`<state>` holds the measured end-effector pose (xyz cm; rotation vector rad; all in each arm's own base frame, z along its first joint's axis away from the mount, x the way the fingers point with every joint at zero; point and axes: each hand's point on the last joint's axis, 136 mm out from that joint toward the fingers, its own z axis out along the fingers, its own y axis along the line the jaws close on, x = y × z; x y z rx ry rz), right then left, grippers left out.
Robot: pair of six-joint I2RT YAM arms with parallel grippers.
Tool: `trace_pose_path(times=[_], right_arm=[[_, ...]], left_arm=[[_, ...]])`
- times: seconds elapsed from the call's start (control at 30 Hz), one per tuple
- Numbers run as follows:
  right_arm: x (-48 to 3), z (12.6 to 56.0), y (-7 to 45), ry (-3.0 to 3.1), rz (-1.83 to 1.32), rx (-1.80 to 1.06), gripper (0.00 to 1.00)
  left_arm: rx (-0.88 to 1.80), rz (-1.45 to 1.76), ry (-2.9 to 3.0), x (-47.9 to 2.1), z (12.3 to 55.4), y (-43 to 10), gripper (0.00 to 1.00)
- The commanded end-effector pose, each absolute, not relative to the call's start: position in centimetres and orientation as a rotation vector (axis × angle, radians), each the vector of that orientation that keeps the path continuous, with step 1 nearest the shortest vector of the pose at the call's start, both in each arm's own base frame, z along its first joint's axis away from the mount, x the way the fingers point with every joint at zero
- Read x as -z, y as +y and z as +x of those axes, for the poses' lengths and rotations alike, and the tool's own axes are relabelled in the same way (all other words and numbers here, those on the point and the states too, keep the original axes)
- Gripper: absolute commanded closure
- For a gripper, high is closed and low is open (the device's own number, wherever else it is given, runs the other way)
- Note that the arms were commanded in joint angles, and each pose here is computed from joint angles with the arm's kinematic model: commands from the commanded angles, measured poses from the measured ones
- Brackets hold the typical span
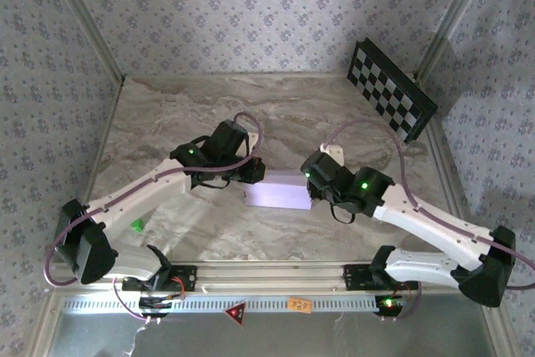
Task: Fold the paper box
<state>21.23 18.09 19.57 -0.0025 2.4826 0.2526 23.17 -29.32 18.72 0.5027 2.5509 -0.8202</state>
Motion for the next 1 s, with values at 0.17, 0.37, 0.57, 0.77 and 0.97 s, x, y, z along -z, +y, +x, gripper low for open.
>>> trace_pose_path(times=[0.17, 0.37, 0.57, 0.77, 0.97], right_arm=[[-22.7, 21.2, 19.8, 2.466, -0.043, -0.374, 0.76], [-20.5, 22.5, 20.5, 2.535, -0.046, -0.35, 0.81], [-16.4, 22.1, 19.3, 2.626, 0.004, -0.314, 0.84], [-17.8, 22.3, 19.3, 2.596, 0.013, -0.355, 0.85], [-19.6, 23.1, 19.6, 2.568, -0.015, -0.37, 0.86]], left_arm=[[0.803, 0.502, 2.608, -17.4, 21.9, -28.9, 0.9], [0.799, 0.485, 2.606, -17.3, 21.7, -28.7, 0.9], [0.786, 0.475, 2.622, -16.6, 21.4, -28.3, 0.9], [0.785, 0.464, 2.633, -16.0, 21.3, -28.2, 0.9], [0.779, 0.468, 2.633, -16.2, 21.2, -28.2, 0.9]])
